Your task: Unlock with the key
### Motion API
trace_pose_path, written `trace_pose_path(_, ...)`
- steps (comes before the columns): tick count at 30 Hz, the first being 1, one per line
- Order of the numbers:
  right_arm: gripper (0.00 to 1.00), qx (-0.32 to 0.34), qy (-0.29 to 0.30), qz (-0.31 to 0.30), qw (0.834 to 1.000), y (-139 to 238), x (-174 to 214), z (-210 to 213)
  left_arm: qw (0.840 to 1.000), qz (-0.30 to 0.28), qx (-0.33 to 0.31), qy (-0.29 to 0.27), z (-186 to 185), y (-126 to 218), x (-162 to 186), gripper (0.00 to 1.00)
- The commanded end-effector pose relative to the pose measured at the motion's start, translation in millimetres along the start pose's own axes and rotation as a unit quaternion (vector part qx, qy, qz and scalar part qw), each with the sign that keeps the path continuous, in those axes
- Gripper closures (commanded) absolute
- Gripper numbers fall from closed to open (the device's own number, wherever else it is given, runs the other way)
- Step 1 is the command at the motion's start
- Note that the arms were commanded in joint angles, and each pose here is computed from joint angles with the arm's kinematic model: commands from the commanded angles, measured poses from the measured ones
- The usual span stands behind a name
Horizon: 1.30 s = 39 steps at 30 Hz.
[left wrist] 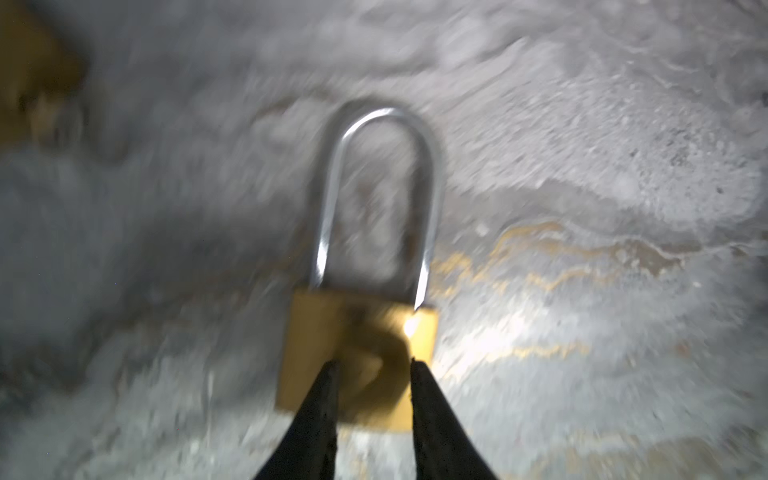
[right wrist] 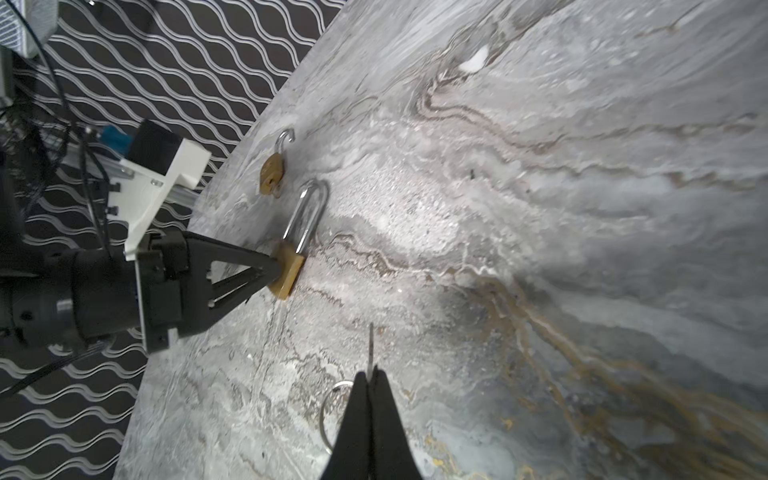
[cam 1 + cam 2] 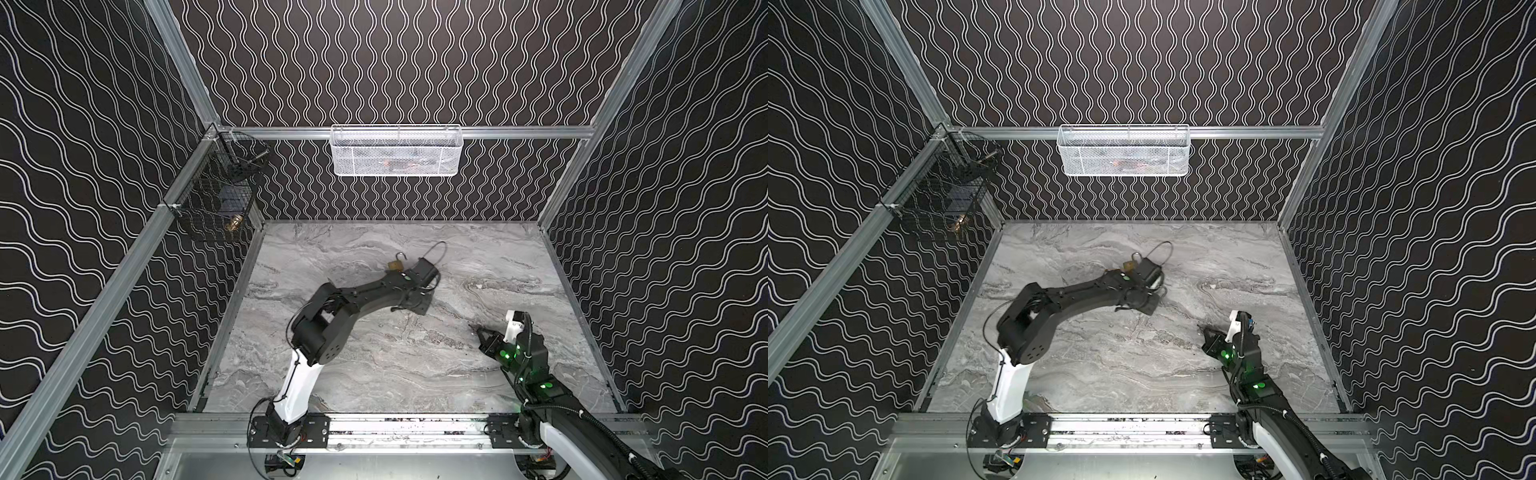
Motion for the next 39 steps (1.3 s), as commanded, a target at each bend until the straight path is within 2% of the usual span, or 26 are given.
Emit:
trace_pose_path(1, 1.00, -0.039, 0.029, -0.009, 0.999, -1.0, -8.7, 18.3, 0.987, -0.002, 0.116, 0.111, -1.2, 13.8, 7.5, 0.72)
trace_pose_path(3, 1.00, -0.041, 0.032, -0.003, 0.999, -2.4, -8.4, 19.9, 0.982, -0.013, 0.132, 0.134, 10.1, 22.6, 8.2, 0.72)
trace_pose_path(4, 1.00, -0.046, 0.031, -0.004, 0.998, -2.9, -8.3, 21.0, 0.983, -0.014, 0.134, 0.122, 11.7, 26.6, 7.5, 0.69)
trace_pose_path(6, 1.00, -0.052, 0.028, -0.004, 0.998, -4.1, -8.2, 22.3, 0.991, -0.023, 0.121, 0.056, 0.9, 37.2, 3.1, 0.57)
trace_pose_path(9, 1.00, -0.054, 0.026, -0.002, 0.998, -7.0, -9.3, 23.4, 0.996, -0.036, 0.016, -0.077, -19.1, 44.4, -0.3, 0.37)
trace_pose_path(10, 1.00, -0.055, 0.025, -0.001, 0.998, -8.0, -9.4, 24.4, 0.995, -0.030, -0.017, -0.098, -18.9, 37.6, -0.1, 0.33)
trace_pose_path(14, 1.00, -0.055, 0.025, -0.001, 0.998, -8.2, -11.9, 26.6, 0.988, 0.019, -0.083, -0.129, -11.5, 4.8, 12.8, 0.33)
trace_pose_path(16, 1.00, -0.052, 0.030, -0.004, 0.998, -5.2, -12.4, 26.3, 0.978, 0.018, -0.131, -0.161, -9.1, 1.2, 13.2, 0.32)
trace_pose_path(23, 1.00, -0.042, 0.034, -0.025, 0.998, 3.1, -12.8, 19.6, 0.948, 0.013, -0.206, -0.242, -11.9, -4.2, 6.4, 0.26)
trace_pose_path(27, 1.00, -0.043, 0.031, -0.020, 0.998, 1.6, -11.8, 20.0, 0.945, 0.030, -0.220, -0.239, -7.1, -14.8, 7.0, 0.25)
trace_pose_path(32, 1.00, -0.045, 0.032, -0.015, 0.998, 0.0, -11.3, 21.0, 0.966, 0.044, -0.177, -0.181, -4.8, -21.6, 10.8, 0.28)
trace_pose_path(35, 1.00, -0.047, 0.034, -0.016, 0.998, 0.1, -12.1, 22.2, 0.979, 0.062, -0.139, -0.133, -1.9, -26.6, 18.8, 0.37)
trace_pose_path(39, 1.00, -0.047, 0.035, -0.014, 0.998, -0.7, -11.1, 21.2, 0.991, 0.076, -0.065, -0.088, -2.5, -38.1, 30.4, 0.41)
Point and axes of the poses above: each gripper's point midway between its finger pads, its own y axis back along the fingers, its own z axis along the line the jaws close on, x = y × z, the point moved 2 cm from there along y, back along the fingers, and after that the axes turned 4 degrees about -y, right-handed, at the moved point
